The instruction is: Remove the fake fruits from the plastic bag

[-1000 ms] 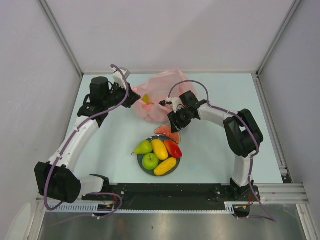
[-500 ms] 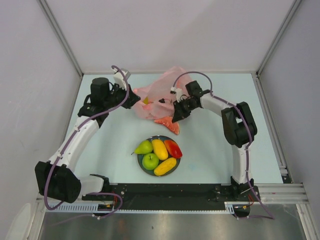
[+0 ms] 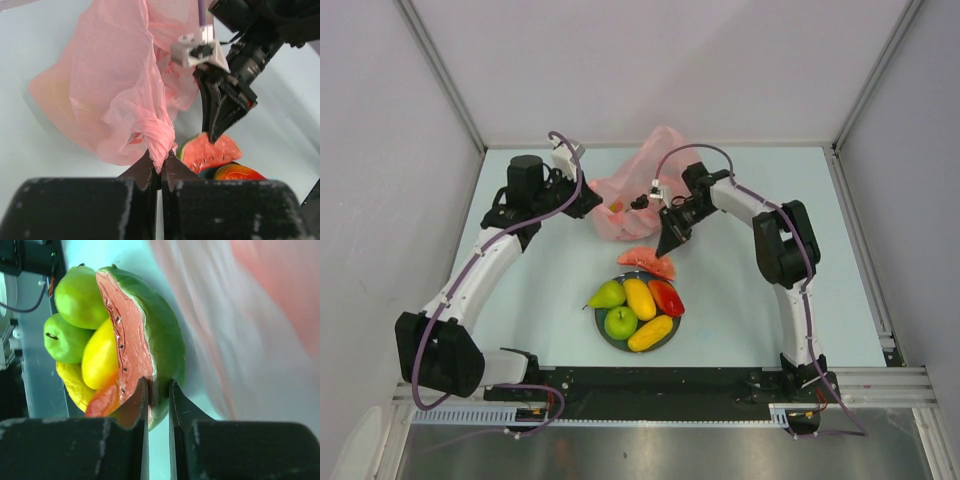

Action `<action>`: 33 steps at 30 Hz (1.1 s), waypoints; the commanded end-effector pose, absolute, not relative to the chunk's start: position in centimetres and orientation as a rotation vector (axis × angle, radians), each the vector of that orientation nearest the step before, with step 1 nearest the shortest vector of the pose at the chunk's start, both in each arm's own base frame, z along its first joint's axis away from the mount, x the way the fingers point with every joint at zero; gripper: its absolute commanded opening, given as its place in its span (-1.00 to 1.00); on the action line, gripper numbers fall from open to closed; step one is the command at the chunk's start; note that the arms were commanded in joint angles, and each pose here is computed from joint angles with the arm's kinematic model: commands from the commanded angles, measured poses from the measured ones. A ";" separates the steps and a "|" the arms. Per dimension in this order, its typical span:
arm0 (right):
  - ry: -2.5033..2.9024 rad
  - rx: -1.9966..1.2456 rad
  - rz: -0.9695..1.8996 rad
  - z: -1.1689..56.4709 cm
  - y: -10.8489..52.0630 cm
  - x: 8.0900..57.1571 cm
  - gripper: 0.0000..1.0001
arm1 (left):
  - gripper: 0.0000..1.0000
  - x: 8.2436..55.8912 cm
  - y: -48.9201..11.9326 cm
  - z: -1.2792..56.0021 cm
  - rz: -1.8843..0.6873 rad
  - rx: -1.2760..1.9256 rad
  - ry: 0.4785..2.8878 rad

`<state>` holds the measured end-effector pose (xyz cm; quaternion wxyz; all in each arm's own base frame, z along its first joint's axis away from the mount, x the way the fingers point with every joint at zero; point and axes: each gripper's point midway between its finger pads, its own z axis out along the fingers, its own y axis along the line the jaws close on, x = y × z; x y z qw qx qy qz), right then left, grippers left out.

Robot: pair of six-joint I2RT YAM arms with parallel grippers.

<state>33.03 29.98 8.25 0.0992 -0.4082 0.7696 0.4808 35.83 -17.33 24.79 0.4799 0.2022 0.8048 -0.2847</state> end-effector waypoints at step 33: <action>2.269 -1.463 1.686 8.0 33.0 25.6 -0.60 | -0.94 35.4 -17.3 24.1 -0.703 0.493 1.959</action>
